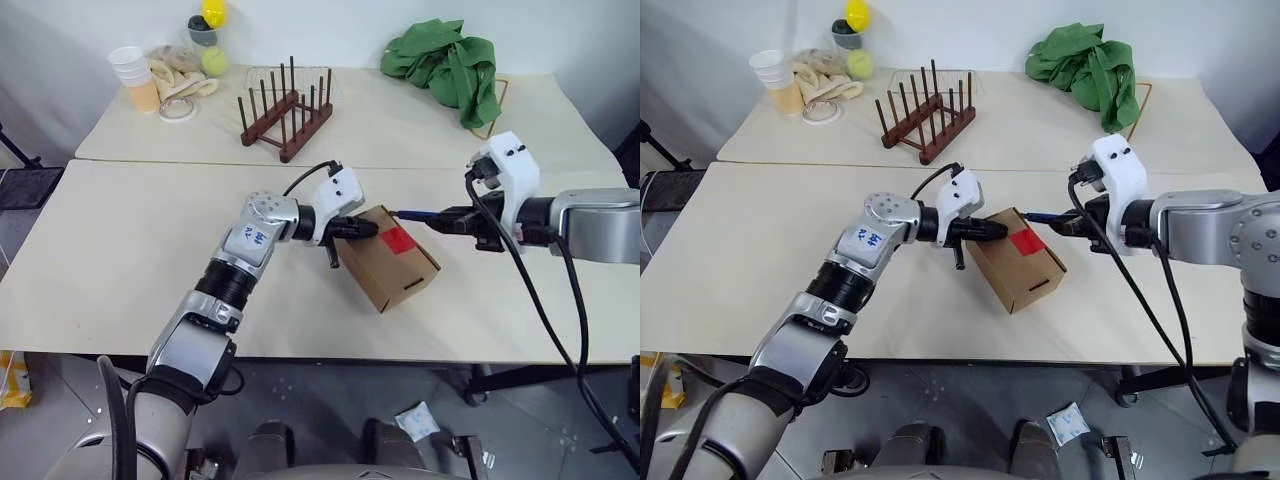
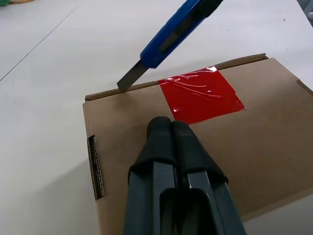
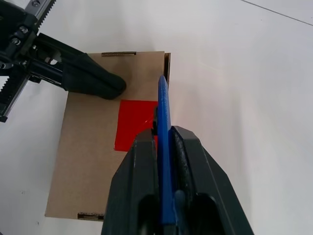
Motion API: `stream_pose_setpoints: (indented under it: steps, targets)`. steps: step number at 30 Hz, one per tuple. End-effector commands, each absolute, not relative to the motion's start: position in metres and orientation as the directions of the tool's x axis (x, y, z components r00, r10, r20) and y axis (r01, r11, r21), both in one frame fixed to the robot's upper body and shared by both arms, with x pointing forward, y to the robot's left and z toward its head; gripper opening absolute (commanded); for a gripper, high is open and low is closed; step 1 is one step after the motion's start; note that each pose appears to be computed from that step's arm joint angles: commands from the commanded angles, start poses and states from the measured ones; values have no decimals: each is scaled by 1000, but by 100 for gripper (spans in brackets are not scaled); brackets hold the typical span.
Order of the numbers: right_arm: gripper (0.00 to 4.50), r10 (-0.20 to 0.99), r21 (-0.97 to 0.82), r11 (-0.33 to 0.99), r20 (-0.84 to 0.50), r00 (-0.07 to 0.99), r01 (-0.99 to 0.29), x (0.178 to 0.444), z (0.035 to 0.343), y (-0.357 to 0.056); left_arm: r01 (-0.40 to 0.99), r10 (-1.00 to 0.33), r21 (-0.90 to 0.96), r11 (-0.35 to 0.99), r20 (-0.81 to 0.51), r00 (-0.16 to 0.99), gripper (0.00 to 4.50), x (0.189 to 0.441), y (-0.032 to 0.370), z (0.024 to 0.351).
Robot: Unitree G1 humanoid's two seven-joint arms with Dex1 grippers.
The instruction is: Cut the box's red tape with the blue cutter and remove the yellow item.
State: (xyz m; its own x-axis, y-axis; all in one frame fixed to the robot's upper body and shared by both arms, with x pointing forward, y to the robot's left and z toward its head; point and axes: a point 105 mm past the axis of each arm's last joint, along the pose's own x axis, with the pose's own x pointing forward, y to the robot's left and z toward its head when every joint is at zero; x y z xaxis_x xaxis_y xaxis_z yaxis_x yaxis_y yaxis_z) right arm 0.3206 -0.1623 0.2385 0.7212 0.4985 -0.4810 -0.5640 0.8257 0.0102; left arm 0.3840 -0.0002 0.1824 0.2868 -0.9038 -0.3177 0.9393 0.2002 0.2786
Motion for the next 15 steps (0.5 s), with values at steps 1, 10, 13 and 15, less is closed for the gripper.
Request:
stream_pose_setpoints:
  steps: [1, 10, 13, 15]
  targets:
    - [13, 495, -11, 830, -446, 745, -558, 320, 248, -165, 941, -892, 276, 195, -350, 287, 0, 382, 1, 173]
    - [13, 506, 8, 814, -500, 703, -580, 313, 238, -164, 940, -885, 272, 208, -356, 299, 0, 382, 3, 171]
    - [13, 514, 27, 802, -541, 666, -597, 306, 235, -165, 938, -872, 259, 230, -374, 317, 0, 385, 5, 169]
    - [13, 516, 33, 798, -554, 653, -602, 303, 235, -167, 935, -859, 250, 250, -389, 334, 0, 387, 7, 166]
